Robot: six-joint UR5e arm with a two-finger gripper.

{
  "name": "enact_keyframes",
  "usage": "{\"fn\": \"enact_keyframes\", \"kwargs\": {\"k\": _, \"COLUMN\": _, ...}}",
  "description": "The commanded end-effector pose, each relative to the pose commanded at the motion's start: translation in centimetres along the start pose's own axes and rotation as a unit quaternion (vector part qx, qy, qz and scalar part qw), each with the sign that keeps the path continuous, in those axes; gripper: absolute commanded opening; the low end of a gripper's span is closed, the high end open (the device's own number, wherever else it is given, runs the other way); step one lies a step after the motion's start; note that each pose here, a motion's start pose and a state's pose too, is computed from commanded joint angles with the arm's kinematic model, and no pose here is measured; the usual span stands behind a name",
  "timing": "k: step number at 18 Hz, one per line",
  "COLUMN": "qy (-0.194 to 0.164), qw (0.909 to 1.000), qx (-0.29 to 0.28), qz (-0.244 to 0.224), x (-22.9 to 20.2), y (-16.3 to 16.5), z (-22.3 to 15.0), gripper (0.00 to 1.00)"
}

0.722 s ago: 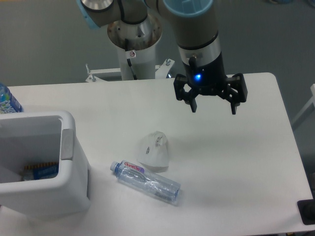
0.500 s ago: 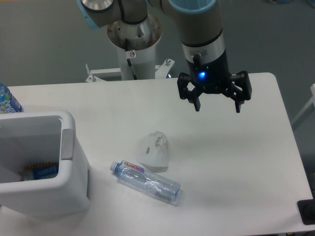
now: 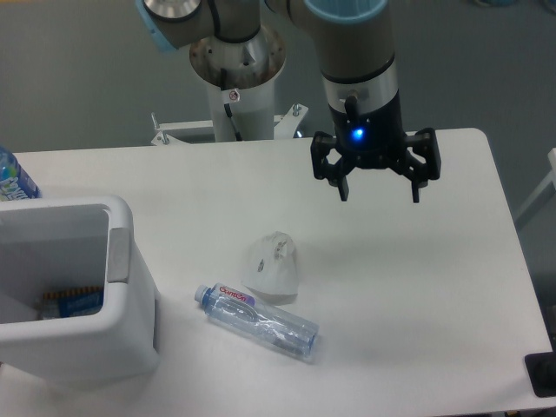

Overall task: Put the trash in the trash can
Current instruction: 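Move the open gripper over the crumpled clear plastic bag, then lower the gripper onto the plastic bag and close on it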

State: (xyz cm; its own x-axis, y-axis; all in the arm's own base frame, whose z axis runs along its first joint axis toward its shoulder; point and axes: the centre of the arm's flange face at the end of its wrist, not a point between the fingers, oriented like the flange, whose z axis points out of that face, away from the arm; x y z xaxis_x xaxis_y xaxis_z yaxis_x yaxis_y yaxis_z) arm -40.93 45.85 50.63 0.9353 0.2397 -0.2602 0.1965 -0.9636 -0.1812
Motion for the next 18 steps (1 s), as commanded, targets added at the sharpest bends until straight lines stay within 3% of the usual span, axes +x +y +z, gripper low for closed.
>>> {"fn": "enact_keyframes", "kwargs": {"k": 4, "qy": 0.01, "qw": 0.9993, "qx": -0.012, "qz": -0.033, "x": 1.3, "y": 0.3, "z": 2.6, "gripper": 1.0}}
{"fn": "enact_keyframes", "kwargs": {"k": 8, "qy": 0.031, "qw": 0.9986, "qx": -0.035, "qz": -0.026, "x": 3.4, "y": 1.4, "z": 6.3, "gripper": 1.0}}
{"fn": "enact_keyframes", "kwargs": {"k": 18, "qy": 0.078, "qw": 0.9908, "qx": -0.078, "qz": 0.078, "x": 10.2, "y": 3.8, "z": 17.7, "gripper": 1.0}}
